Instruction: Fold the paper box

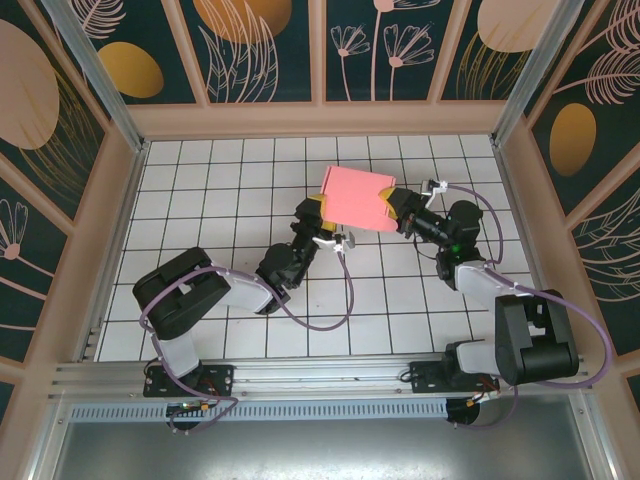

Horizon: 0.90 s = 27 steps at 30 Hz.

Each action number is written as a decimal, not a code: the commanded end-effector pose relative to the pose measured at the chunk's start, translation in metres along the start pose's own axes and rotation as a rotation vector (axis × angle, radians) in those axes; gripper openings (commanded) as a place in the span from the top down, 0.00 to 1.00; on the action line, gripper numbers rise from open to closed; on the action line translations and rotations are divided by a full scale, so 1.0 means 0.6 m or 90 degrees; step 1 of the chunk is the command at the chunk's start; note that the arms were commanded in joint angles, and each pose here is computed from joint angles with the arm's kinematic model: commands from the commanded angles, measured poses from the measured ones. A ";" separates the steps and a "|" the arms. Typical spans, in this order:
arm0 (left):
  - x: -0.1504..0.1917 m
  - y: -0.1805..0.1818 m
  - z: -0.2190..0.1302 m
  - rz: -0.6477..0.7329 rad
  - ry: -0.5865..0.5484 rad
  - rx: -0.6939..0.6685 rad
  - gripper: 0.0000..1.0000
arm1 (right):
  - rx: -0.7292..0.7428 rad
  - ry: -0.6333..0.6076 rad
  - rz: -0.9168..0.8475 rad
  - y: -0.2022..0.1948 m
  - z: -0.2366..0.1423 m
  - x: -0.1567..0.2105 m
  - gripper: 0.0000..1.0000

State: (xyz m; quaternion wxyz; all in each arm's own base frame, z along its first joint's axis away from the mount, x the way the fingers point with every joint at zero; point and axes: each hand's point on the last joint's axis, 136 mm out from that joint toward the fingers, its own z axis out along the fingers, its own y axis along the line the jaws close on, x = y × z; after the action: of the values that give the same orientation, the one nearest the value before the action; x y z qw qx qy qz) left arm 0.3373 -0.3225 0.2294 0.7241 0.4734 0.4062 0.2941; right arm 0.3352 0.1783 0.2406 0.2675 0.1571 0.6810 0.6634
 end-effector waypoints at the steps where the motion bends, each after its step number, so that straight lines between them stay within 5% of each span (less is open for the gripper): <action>1: -0.009 0.020 0.003 -0.016 -0.006 -0.035 0.52 | -0.022 0.012 -0.018 0.014 0.001 0.009 0.57; 8: -0.005 0.023 -0.003 -0.021 -0.001 -0.033 0.65 | -0.021 0.011 -0.031 0.018 0.005 0.007 0.56; 16: 0.001 0.015 -0.009 -0.052 0.012 0.010 0.71 | -0.018 0.007 -0.055 0.021 0.008 0.004 0.38; 21: -0.006 -0.001 -0.015 -0.126 0.022 0.112 0.73 | 0.016 -0.007 -0.097 0.017 0.005 -0.003 0.24; 27: 0.000 -0.039 -0.030 -0.163 0.057 0.224 0.75 | 0.075 -0.040 -0.160 0.010 -0.011 -0.018 0.19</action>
State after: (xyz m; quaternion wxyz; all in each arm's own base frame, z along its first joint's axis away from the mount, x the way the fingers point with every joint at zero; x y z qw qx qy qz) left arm 0.3279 -0.3179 0.2174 0.6716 0.5111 0.5010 0.1918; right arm 0.3354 0.1749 0.2417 0.3219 0.1218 0.7115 0.6126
